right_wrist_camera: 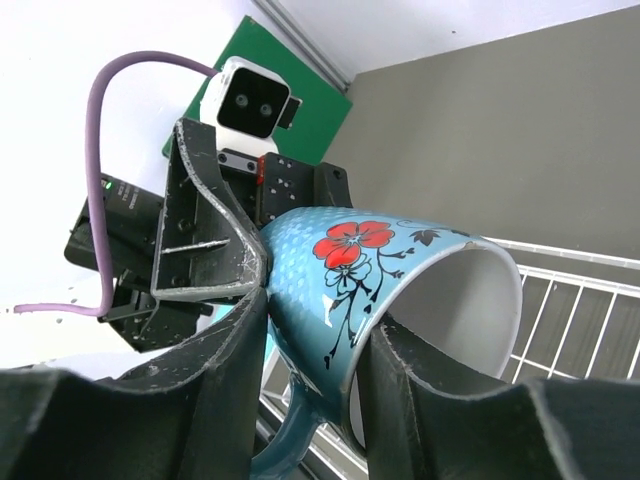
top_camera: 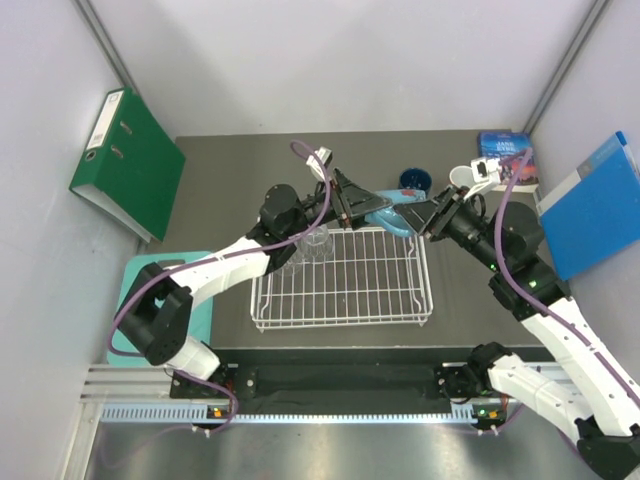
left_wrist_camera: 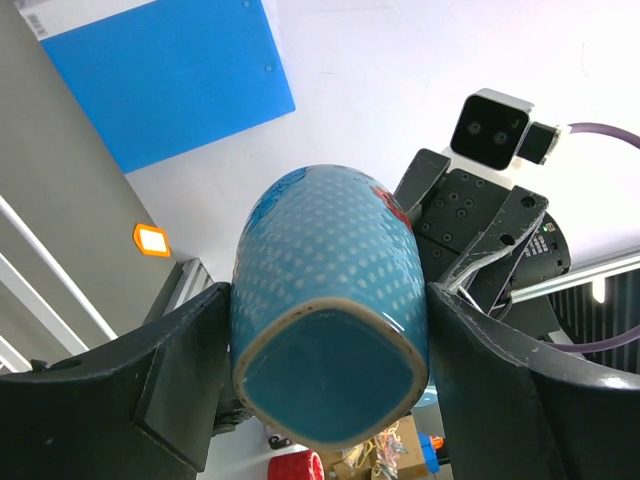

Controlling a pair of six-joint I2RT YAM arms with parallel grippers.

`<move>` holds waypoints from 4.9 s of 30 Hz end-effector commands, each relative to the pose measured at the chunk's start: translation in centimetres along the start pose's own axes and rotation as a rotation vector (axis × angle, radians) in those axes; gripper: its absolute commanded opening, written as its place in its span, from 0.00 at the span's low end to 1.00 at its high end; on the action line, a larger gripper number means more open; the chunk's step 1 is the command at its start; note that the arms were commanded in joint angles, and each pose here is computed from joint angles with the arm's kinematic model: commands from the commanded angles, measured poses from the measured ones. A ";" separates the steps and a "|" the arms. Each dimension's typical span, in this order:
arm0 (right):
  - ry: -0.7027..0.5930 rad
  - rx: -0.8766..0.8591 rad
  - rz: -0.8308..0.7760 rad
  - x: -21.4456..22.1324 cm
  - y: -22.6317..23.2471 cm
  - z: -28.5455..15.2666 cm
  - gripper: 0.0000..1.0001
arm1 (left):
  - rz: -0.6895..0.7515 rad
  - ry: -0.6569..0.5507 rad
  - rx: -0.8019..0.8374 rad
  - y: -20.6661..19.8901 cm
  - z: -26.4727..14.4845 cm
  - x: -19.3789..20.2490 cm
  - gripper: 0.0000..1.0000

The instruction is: Unload the cups from the dish rack

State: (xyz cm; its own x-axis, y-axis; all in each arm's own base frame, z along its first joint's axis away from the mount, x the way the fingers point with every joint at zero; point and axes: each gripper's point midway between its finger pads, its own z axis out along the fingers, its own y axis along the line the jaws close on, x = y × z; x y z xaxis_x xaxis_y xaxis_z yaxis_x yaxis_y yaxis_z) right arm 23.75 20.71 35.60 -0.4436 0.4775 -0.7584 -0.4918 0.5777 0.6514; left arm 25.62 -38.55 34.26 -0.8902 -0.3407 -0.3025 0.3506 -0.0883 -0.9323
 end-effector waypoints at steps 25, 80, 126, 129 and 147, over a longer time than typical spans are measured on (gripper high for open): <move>0.196 -0.399 -0.012 2.9 7.2 -1.2 0.31 | 0.035 0.159 0.109 -3.1 2.5 1.2 0.00; -0.028 -0.115 -0.050 -2.2 3.6 -2.8 0.31 | 0.057 0.067 0.089 -4.2 -1.8 0.7 0.00; 0.031 -0.255 -0.056 -1.8 6.2 -2.5 0.00 | 0.012 -0.049 -0.124 0.0 -1.7 -3.1 0.99; 0.006 -0.207 -0.072 -2.5 5.5 -2.3 0.00 | -0.006 -0.088 -0.176 1.0 -2.4 -4.4 0.99; 0.194 0.641 -0.383 -6.5 -12.0 13.4 0.00 | 0.064 -0.287 -0.885 9.2 -10.9 -8.7 0.99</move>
State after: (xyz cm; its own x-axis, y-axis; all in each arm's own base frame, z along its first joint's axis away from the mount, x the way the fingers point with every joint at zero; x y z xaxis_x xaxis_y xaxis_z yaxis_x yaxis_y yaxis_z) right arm 39.21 19.81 32.37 -0.5129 0.1299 -0.8485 -0.1960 0.9447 0.2630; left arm 33.80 -27.91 27.90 -0.7264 -0.5994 -0.3363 -0.0251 0.5122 -0.8585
